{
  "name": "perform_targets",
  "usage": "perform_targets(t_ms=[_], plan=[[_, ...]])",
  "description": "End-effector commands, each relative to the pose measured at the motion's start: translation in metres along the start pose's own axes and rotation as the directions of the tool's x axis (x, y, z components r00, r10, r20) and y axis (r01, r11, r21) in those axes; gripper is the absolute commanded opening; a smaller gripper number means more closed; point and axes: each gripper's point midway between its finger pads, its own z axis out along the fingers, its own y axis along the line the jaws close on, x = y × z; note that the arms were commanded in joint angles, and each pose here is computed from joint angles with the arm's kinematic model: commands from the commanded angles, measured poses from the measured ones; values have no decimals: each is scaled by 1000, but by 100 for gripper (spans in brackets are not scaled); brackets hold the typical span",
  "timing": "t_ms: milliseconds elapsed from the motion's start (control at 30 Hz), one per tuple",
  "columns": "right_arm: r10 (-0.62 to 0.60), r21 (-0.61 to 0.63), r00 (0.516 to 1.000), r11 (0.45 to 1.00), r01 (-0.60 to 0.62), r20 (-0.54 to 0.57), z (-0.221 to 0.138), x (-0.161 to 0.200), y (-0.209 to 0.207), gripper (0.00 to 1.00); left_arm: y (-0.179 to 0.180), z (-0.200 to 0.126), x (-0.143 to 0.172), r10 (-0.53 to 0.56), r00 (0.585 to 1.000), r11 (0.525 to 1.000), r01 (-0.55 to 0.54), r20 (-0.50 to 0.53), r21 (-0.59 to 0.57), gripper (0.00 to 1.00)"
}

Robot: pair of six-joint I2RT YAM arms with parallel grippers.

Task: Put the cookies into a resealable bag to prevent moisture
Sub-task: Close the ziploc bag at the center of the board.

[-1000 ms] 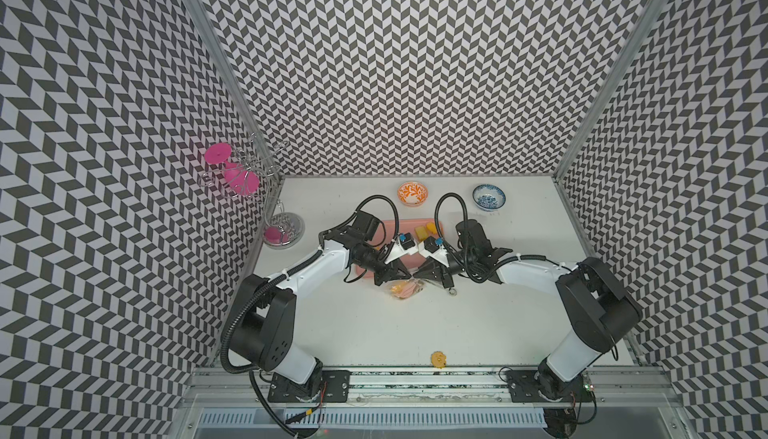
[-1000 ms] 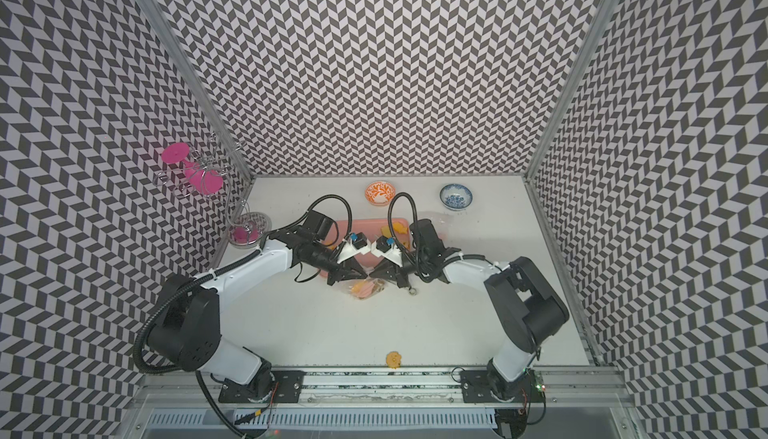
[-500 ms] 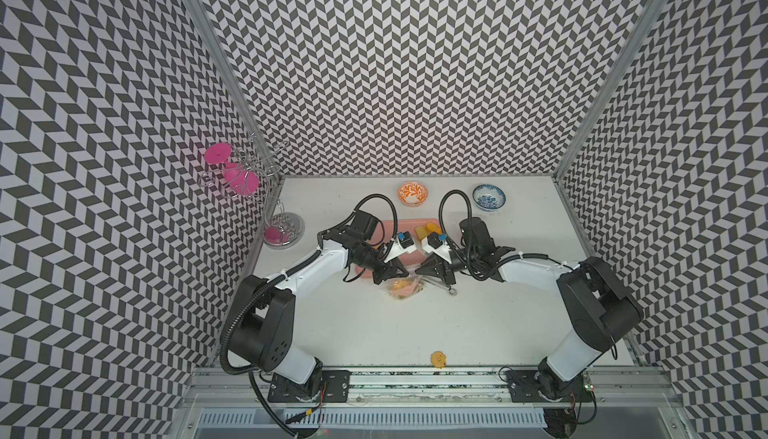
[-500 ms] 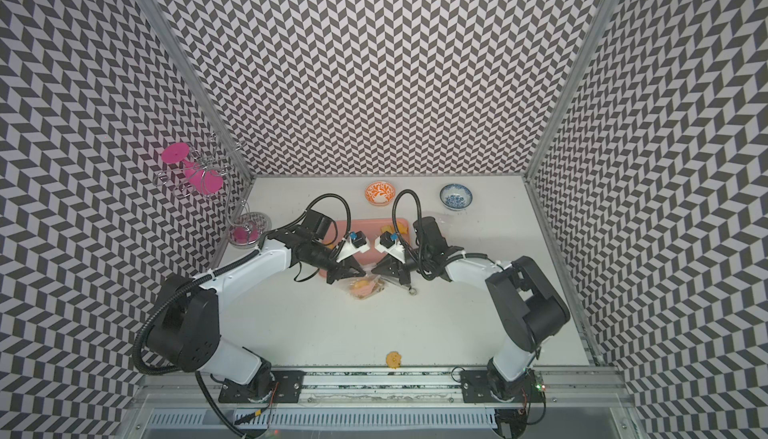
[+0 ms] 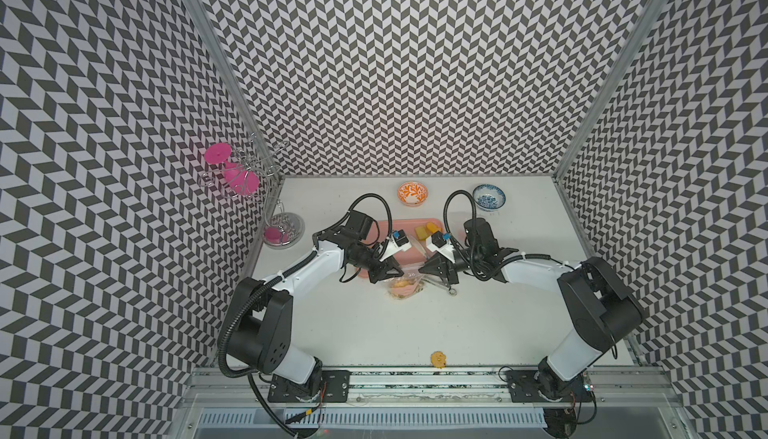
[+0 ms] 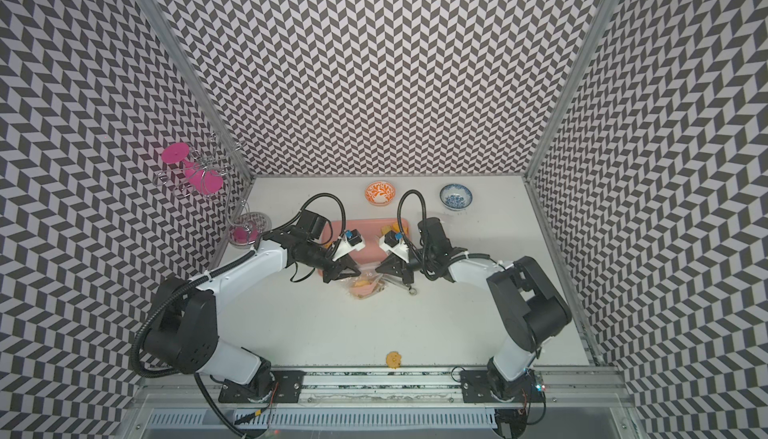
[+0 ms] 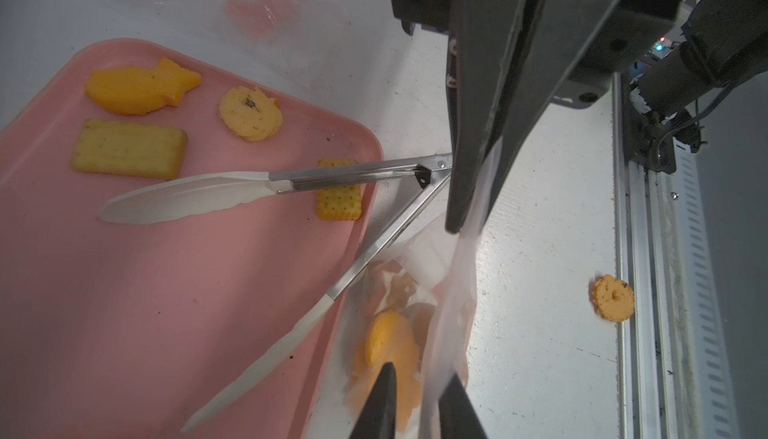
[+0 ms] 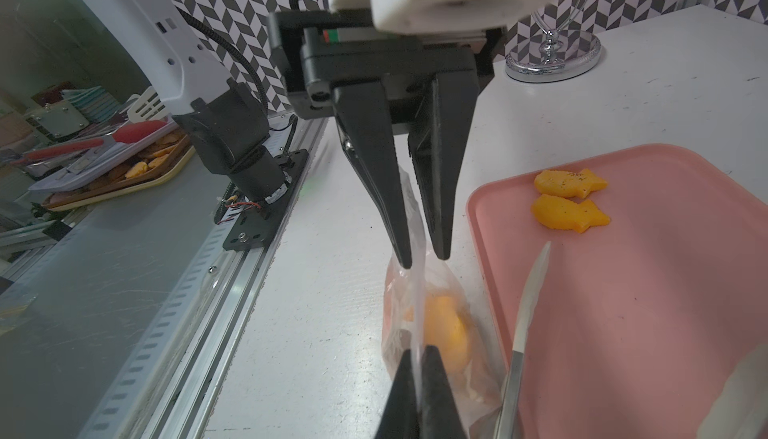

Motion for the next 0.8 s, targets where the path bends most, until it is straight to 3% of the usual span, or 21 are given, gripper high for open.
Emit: perform_targets(t_ms=[0,33,133,233,333,367,400,567,633,667,700,767], plan=[[-42,15,998,999,41,39,-9,-14,1,0,3,-10,1,8,1000,999,-8,2,-50,8],[-41,18,998,999,41,41,-10,-14,1,0,3,-12,2,11,1000,999,-11,6,-47,0],[-38,24,998,999,37,42,-11,-13,1,0,3,-13,3,8,1000,999,-7,5,-51,0],[-35,41,999,999,33,41,-14,-12,-1,0,9,-15,6,-8,1000,996,9,2,-87,16],[-28,57,999,998,25,47,-18,-10,-2,0,11,-22,5,-9,1000,994,11,18,-108,17],[-31,60,998,998,28,50,-19,-10,-2,0,11,-23,5,-10,1000,994,12,21,-109,14],[-28,61,998,998,25,51,-19,-10,-2,0,9,-24,5,-6,1000,995,9,27,-100,2],[-25,69,998,997,21,50,-20,-8,-3,0,8,-24,2,-6,999,997,9,37,-74,0],[-25,79,998,997,20,51,-23,-7,-4,0,14,-27,2,-14,999,993,18,39,-116,16],[-25,81,998,996,20,52,-23,-7,-4,0,13,-29,2,-11,999,993,17,47,-118,17],[-24,86,998,996,19,55,-23,-8,-5,0,12,-30,2,-7,998,994,14,60,-111,15],[-21,85,998,996,16,57,-23,-7,-5,0,6,-31,-1,-2,997,997,9,83,-80,0]])
